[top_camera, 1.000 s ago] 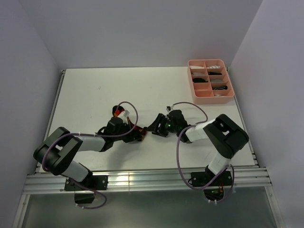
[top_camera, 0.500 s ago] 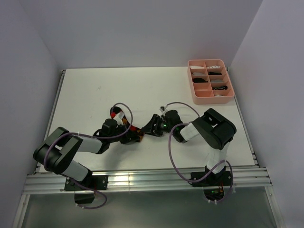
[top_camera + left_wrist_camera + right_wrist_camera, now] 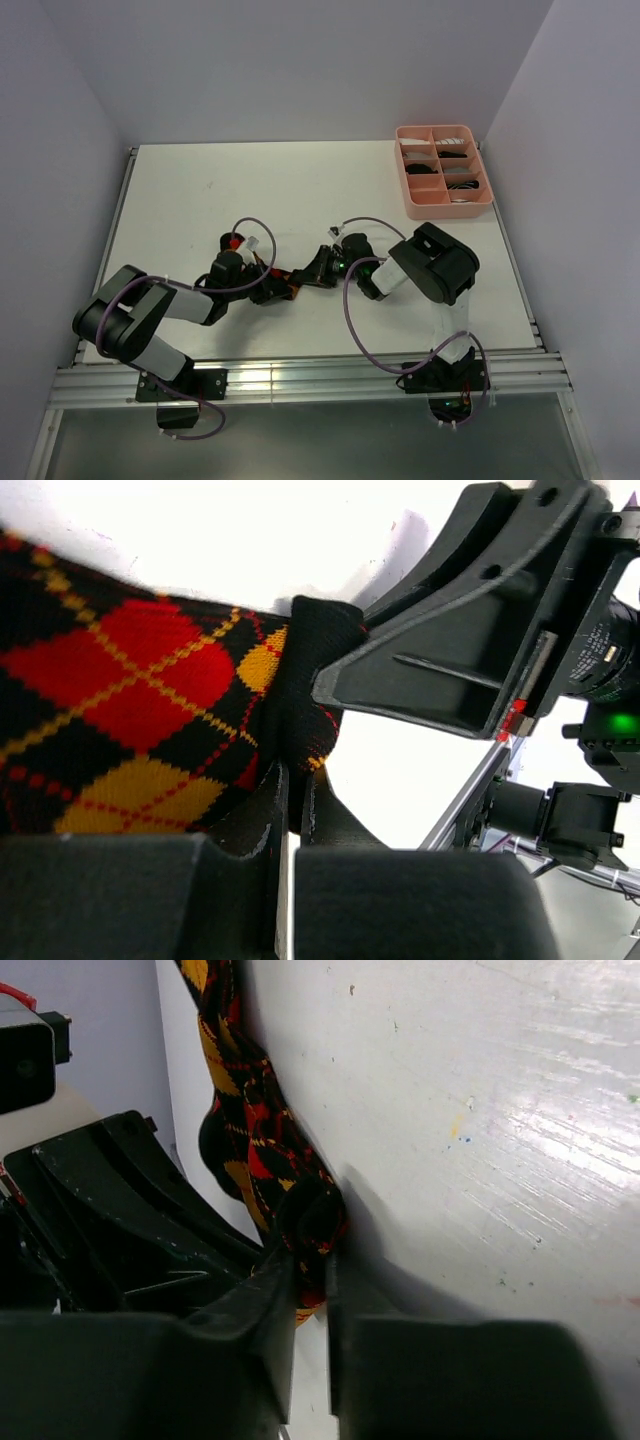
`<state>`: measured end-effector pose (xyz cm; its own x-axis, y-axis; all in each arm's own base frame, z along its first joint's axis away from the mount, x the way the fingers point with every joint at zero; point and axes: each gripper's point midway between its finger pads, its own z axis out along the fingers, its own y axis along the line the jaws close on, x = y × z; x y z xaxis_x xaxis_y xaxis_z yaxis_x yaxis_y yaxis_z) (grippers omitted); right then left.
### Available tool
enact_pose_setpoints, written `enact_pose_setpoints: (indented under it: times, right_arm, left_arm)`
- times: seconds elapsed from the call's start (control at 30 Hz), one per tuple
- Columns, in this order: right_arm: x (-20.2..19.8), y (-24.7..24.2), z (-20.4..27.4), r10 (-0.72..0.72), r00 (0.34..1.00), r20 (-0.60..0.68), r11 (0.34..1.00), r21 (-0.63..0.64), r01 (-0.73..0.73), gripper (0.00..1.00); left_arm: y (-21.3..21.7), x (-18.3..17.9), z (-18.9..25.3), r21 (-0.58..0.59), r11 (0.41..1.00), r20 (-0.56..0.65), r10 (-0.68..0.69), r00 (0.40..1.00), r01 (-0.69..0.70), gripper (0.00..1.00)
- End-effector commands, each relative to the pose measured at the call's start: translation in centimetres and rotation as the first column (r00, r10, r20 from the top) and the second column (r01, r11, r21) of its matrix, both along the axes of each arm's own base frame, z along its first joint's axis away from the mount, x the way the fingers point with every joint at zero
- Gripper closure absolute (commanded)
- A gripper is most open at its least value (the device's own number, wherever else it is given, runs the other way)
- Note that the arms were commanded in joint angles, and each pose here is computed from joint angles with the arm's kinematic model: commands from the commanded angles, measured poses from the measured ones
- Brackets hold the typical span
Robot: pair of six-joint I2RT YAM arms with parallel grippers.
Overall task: Roll the socks
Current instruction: Roll the sock at the center of the board.
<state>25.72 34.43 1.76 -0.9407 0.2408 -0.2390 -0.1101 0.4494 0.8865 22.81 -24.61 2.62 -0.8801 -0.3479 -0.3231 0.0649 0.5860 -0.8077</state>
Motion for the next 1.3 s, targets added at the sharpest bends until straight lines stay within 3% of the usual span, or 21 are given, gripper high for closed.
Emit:
enact_pose_setpoints:
  times: [0.0,0.03,0.17,0.33,0.37,0.57,0.7,0.77,1.0,1.27]
  right_arm:
    - [-1.6,-0.5,-2.7,0.035,0.998,-0.056,0.996,-0.081,-0.039,0.90]
    - [-1.4,-0.5,-2.5,0.034,0.998,-0.048,0.996,-0.084,-0.038,1.00]
    - [-0.6,-1.4,-1.9,0.026,1.000,-0.001,0.982,-0.186,-0.026,1.00]
    - [1.2,-2.9,-0.9,0.009,0.999,0.033,0.927,-0.375,0.005,1.00]
    - [0.9,-4.1,-1.5,0.001,1.000,0.008,0.894,-0.448,0.003,1.00]
    - [1.1,-5.8,-1.2,-0.041,0.996,-0.085,0.791,-0.611,-0.020,1.00]
    - [1.4,-6.2,-0.8,-0.069,0.989,-0.131,0.745,-0.666,-0.036,1.00]
    - [1.0,-6.7,-1.2,-0.088,0.982,-0.165,0.712,-0.700,-0.054,1.00]
    - [1.1,-6.4,-0.8,-0.095,0.973,-0.211,0.685,-0.723,-0.090,1.00]
    - [0.8,-6.5,-0.9,-0.080,0.967,-0.241,0.668,-0.733,-0.127,1.00]
  left_arm:
    - [1.2,-1.4,-2.7,0.067,0.998,-0.080,0.006,0.997,-0.001,0.99]
    - [1.2,-1.3,-2.6,0.074,0.997,-0.078,0.007,0.997,-0.001,0.99]
    - [1.3,-0.7,-2.1,0.101,0.995,-0.052,-0.002,0.999,0.007,0.96]
    - [1.5,1.4,0.0,0.182,0.983,0.062,-0.009,0.998,-0.002,0.79]
    - [1.8,1.3,-0.2,0.219,0.976,0.052,-0.013,0.999,0.001,0.78]
    - [2.2,4.1,3.6,0.374,0.925,0.251,-0.023,0.968,-0.075,0.58]
    - [1.2,4.0,5.5,0.431,0.897,0.358,-0.068,0.931,-0.100,0.49]
    - [0.4,3.6,5.9,0.458,0.884,0.404,-0.107,0.908,-0.099,0.39]
    - [-2.4,3.2,5.9,0.551,0.827,0.488,-0.210,0.847,-0.112,0.34]
    - [-5.7,3.1,5.3,0.649,0.748,0.544,-0.332,0.770,-0.136,0.39]
